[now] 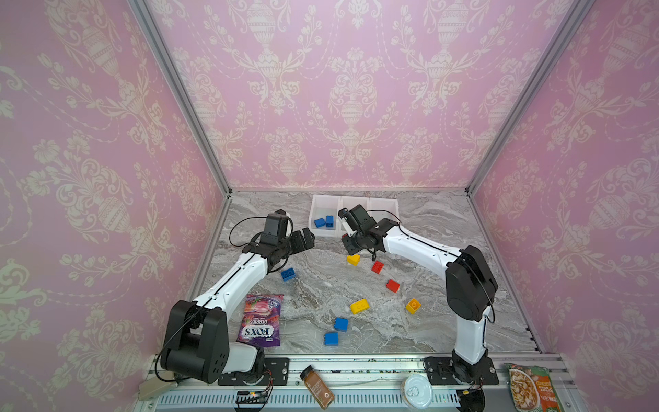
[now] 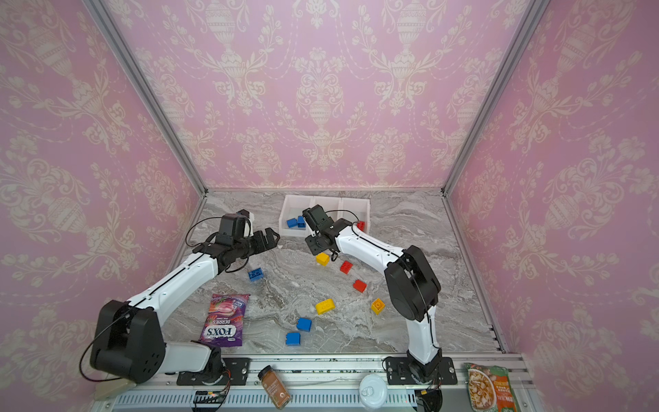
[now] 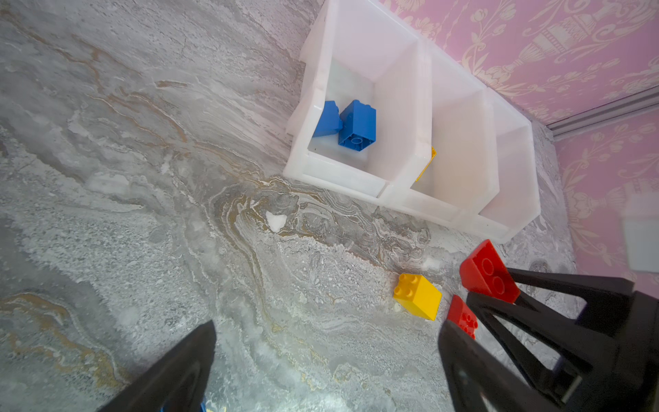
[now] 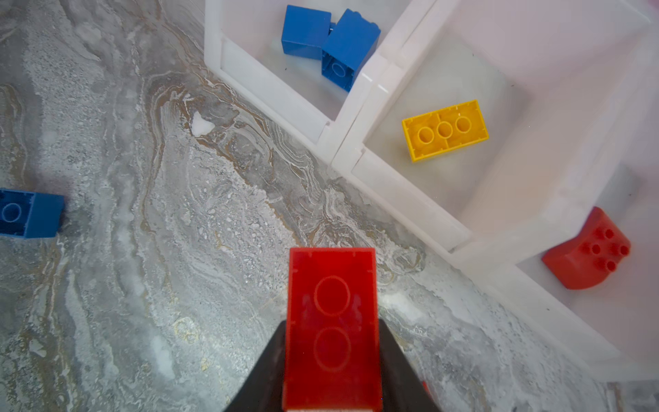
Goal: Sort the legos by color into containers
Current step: 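Lift the red brick with the right gripper over the farthest compartment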
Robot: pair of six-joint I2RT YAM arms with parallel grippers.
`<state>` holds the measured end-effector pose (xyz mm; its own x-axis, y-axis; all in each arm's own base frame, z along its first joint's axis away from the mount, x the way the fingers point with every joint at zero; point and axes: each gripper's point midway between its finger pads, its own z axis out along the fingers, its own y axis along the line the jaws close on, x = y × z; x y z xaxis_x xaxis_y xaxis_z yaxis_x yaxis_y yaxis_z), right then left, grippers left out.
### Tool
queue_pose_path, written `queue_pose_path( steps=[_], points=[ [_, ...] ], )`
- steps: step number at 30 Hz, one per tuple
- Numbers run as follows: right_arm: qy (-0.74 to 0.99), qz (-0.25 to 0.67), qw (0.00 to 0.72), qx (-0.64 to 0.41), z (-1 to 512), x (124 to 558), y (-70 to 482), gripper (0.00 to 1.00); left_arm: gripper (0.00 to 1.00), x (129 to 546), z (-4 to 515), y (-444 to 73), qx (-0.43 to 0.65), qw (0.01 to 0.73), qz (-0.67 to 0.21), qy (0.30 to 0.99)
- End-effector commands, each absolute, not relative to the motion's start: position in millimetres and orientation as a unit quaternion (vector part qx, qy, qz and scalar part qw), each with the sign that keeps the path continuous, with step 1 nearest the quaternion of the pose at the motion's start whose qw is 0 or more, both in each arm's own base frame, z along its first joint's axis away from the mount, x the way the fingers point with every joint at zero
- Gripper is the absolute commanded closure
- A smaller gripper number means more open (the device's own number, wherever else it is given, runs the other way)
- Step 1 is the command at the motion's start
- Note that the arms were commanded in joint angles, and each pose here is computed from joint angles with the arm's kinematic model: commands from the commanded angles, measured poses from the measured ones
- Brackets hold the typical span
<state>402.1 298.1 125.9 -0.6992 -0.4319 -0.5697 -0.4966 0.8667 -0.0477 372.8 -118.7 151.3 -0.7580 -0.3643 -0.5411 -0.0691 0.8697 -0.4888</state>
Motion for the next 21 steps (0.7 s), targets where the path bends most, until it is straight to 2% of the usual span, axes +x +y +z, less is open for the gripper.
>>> queue_pose_path(
  steps=[1,12,21],
  points=[
    [0.923,0.04,0.305,-0.232,139.4,407.2,275.4,0.64,0.01,374.9,152.2,-119.2,-0.125,0.324,-0.235,0.908],
    [0.934,0.021,0.322,-0.156,151.3,447.9,203.1,0.64,0.01,373.9,153.8,-118.9,-0.121,0.324,-0.232,0.909],
    [0.948,0.011,0.296,-0.112,125.0,488.5,168.6,0.64,0.01,374.1,155.1,-118.7,-0.122,0.324,-0.233,0.909]
  ],
)
